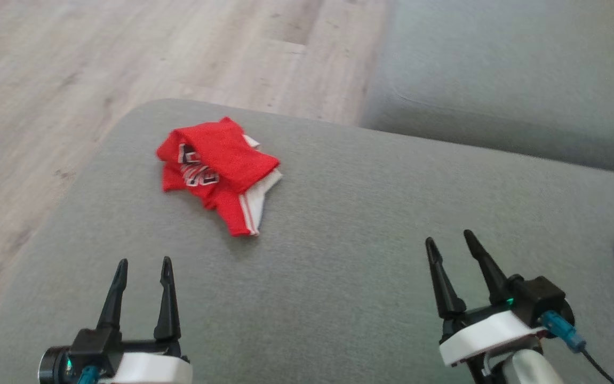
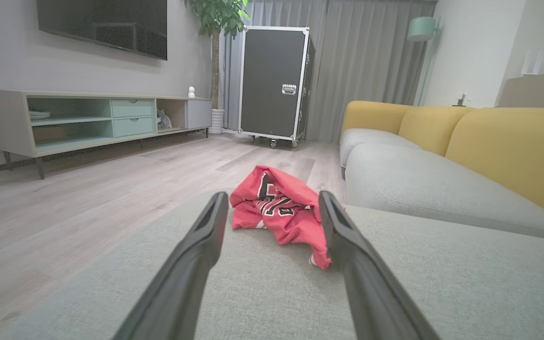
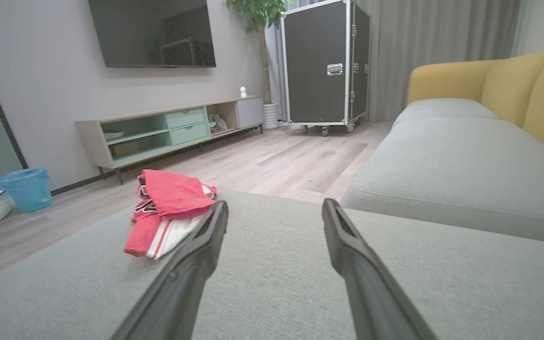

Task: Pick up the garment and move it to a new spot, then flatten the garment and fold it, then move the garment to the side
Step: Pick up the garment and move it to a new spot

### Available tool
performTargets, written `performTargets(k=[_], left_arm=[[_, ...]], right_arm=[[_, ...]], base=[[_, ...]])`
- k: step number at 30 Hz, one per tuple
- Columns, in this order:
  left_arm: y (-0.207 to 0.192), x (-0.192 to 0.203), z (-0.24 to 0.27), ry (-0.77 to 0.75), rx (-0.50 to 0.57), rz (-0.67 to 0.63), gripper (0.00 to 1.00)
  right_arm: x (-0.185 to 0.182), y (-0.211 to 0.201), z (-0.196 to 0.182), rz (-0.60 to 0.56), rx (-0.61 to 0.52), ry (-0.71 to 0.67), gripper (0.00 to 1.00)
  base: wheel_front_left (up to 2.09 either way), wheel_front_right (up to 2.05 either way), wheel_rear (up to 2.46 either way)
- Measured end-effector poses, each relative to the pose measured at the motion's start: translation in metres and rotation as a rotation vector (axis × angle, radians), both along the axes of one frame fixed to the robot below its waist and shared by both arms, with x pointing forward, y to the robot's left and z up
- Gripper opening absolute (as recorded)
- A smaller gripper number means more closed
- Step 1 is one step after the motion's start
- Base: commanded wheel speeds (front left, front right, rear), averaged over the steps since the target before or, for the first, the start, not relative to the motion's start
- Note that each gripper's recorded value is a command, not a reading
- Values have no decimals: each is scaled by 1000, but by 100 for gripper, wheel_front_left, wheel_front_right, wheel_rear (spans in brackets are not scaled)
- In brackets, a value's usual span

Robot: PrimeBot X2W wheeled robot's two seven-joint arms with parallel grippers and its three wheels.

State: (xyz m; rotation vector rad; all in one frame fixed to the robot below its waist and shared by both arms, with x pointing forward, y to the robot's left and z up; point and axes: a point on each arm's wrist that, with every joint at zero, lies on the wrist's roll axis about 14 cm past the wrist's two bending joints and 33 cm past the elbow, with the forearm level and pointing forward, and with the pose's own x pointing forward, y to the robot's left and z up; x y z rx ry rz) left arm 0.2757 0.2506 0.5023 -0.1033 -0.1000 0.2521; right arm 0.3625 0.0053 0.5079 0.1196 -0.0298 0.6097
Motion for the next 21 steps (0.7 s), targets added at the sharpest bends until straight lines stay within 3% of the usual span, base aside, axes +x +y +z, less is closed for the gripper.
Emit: performTargets(k=[10,17,21], left_arm=[[20,-21,0,-9,2,70,100],[14,-10,-3,19,39,16,100],[16,18,-2,61,123,-61,100]], right_arm=[[-12,24,-1,79,-4,7,100],[-8,16,-9,54,-2,29,100],[0,7,-18,25,-14,48,100]], base=[[0,0,0],[0,0,0],[0,0,0]])
